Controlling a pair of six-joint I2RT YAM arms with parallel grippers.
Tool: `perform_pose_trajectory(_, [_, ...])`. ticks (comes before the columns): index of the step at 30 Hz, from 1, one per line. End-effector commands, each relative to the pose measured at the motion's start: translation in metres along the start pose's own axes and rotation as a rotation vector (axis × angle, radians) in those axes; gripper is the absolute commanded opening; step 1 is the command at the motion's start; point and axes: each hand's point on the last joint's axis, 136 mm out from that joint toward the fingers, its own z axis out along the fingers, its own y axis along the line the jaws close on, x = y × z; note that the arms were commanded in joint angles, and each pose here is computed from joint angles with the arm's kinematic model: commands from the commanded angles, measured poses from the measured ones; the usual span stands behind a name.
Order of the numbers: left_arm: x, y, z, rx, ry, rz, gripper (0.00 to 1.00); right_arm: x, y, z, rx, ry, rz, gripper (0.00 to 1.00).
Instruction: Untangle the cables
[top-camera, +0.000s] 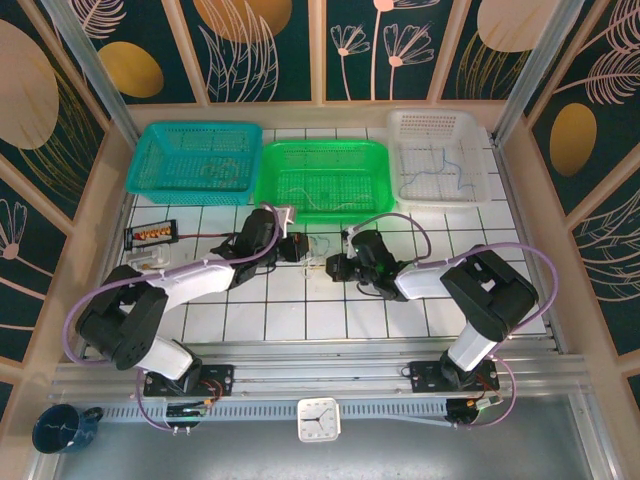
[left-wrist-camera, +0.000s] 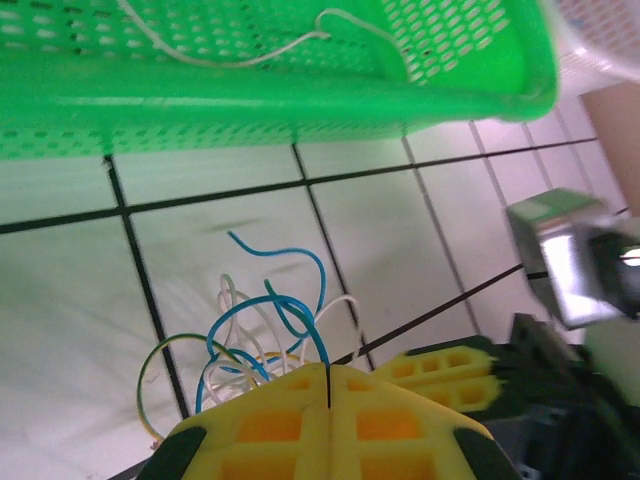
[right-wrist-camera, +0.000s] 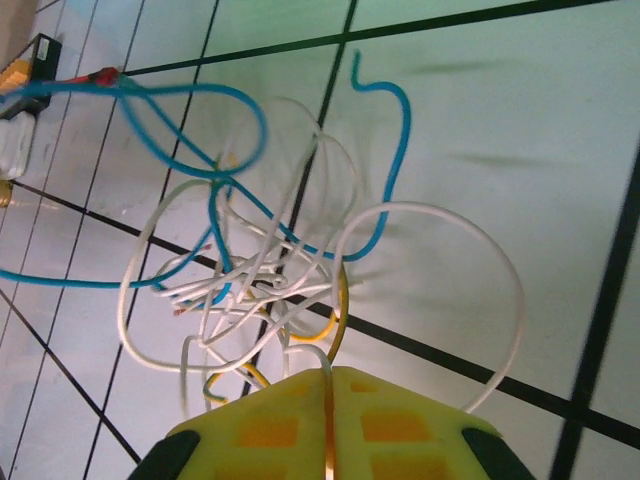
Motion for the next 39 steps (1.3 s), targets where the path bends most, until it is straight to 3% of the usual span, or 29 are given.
perform_pose_trajectory(1, [-0.03,-0.038,-0.013,0.126,-0.083,-0.011,0.0,-0.006,-0.01,-0.002,0.026,-0.038,-0.006,0.07])
perform_pose_trajectory(11, [-0.06,-0.08,-0.046,0.328,-0.23,-0.046,0.0,-0.012,-0.032,-0.007,0.075,-0.059,0.003,0.06])
perform_pose_trajectory(22, [-0.081,-0.102,-0.08,0.432,-0.36,-0.035,0.0,-0.01,-0.043,-0.008,0.091,-0.053,0.018,0.07])
perform_pose_trajectory(26, [-0.079,-0.101,-0.078,0.431,-0.355,-0.032,0.0,-0.016,-0.038,-0.012,0.089,-0.061,0.008,0.18])
perform_pose_trajectory(30, [-0.074,-0.095,-0.072,0.415,-0.343,-0.039,0.0,-0.028,-0.031,-0.022,0.103,-0.082,-0.022,0.37])
perform_pose_trajectory(39, [-0.072,-0.092,-0.069,0.412,-0.34,-0.045,0.0,-0.062,-0.018,-0.058,0.123,-0.175,-0.067,0.49])
